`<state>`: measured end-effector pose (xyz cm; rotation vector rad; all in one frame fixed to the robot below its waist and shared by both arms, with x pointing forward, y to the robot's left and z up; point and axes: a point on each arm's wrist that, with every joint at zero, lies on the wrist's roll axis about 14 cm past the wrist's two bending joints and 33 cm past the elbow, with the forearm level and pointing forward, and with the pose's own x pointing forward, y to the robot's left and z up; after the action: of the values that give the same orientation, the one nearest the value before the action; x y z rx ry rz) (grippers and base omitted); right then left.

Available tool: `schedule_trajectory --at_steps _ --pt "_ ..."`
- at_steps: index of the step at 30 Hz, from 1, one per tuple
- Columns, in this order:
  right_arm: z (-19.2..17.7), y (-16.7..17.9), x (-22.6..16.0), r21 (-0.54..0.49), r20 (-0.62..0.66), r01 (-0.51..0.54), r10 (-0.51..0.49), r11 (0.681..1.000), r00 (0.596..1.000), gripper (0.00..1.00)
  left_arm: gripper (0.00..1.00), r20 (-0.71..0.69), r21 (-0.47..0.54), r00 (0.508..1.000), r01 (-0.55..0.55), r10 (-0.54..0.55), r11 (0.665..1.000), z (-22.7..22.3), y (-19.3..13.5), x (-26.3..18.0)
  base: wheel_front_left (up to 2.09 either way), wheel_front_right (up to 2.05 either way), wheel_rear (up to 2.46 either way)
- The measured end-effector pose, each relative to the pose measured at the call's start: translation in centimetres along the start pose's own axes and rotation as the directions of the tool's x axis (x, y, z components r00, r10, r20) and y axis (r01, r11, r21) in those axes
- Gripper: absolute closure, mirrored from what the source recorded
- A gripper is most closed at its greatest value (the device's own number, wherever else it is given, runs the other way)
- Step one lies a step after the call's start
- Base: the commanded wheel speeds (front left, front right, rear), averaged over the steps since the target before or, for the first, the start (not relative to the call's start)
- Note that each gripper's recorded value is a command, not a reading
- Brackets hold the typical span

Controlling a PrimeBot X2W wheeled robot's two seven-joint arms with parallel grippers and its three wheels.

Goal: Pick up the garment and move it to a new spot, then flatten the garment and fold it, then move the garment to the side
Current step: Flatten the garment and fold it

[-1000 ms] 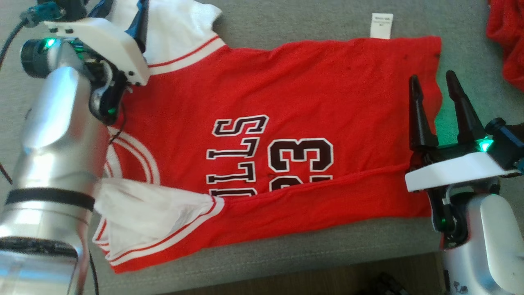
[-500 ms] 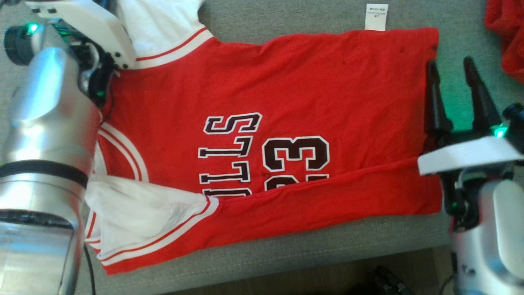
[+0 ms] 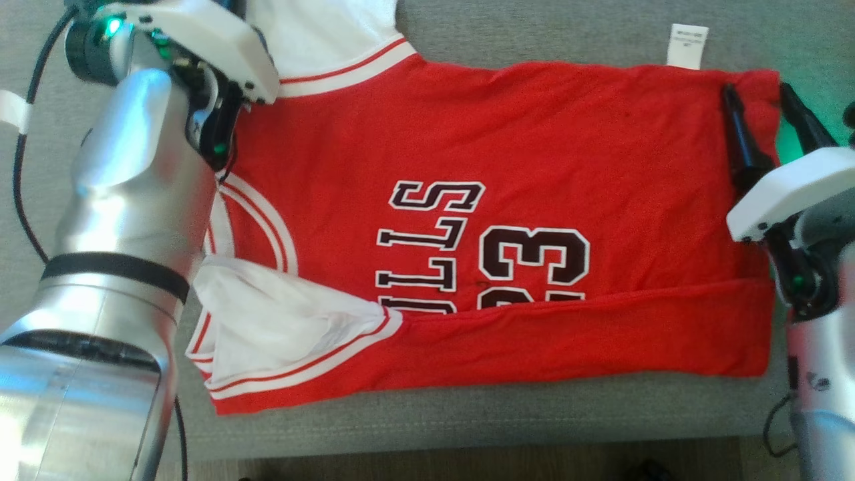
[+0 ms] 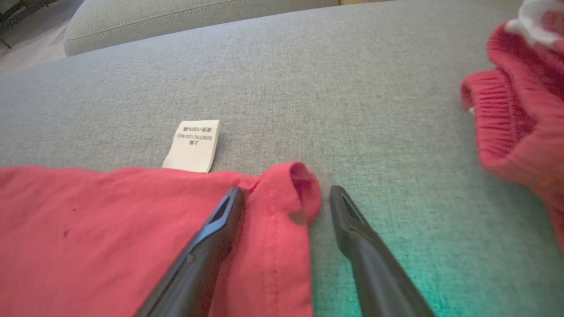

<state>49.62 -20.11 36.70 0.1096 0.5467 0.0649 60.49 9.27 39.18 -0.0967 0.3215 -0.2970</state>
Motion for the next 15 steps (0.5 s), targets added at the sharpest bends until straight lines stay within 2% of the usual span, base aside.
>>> schedule_trajectory --at_steps 1,2,3,4,5,9,15 --pt "-0.2 0.1 0.2 0.002 -0.020 -0.005 0.005 1.000 1.000 0.00 1.00 0.016 0.002 1.000 0.001 -0.001 1.000 0.6 0.1 0.0 0.00 0.00 0.00" --pt "-0.3 0.2 0.3 0.004 -0.038 -0.009 0.010 1.000 0.999 0.07 1.00 0.032 0.005 0.999 0.000 0.000 1.000 1.2 0.2 -0.1 0.00 0.00 0.00" --pt "-0.3 0.2 0.4 0.009 -0.048 -0.012 0.012 1.000 0.999 0.56 1.00 0.045 0.007 0.999 0.001 -0.001 1.000 1.7 0.2 -0.1 0.00 0.00 0.00" --pt "-0.2 0.2 0.5 0.013 -0.056 -0.012 0.013 1.000 0.998 0.91 1.00 0.056 0.009 0.998 0.000 -0.001 1.000 2.0 0.3 -0.2 0.00 0.00 0.00" --pt "-0.2 0.2 0.5 0.018 -0.064 -0.012 0.013 1.000 0.998 1.00 1.00 0.067 0.010 0.998 -0.001 0.001 1.000 2.3 0.4 -0.3 0.00 0.00 0.00" --pt "1.0 0.7 0.3 0.035 -0.049 -0.029 0.031 0.999 0.998 1.00 1.00 0.118 0.013 0.993 0.007 -0.008 1.000 4.2 0.2 -0.6 0.00 0.00 0.00" --pt "5.0 1.4 -0.4 0.026 0.098 -0.052 0.049 0.998 0.994 1.00 1.00 0.255 0.020 0.966 0.029 -0.034 0.999 8.6 -0.5 -1.4 0.00 0.00 0.00"
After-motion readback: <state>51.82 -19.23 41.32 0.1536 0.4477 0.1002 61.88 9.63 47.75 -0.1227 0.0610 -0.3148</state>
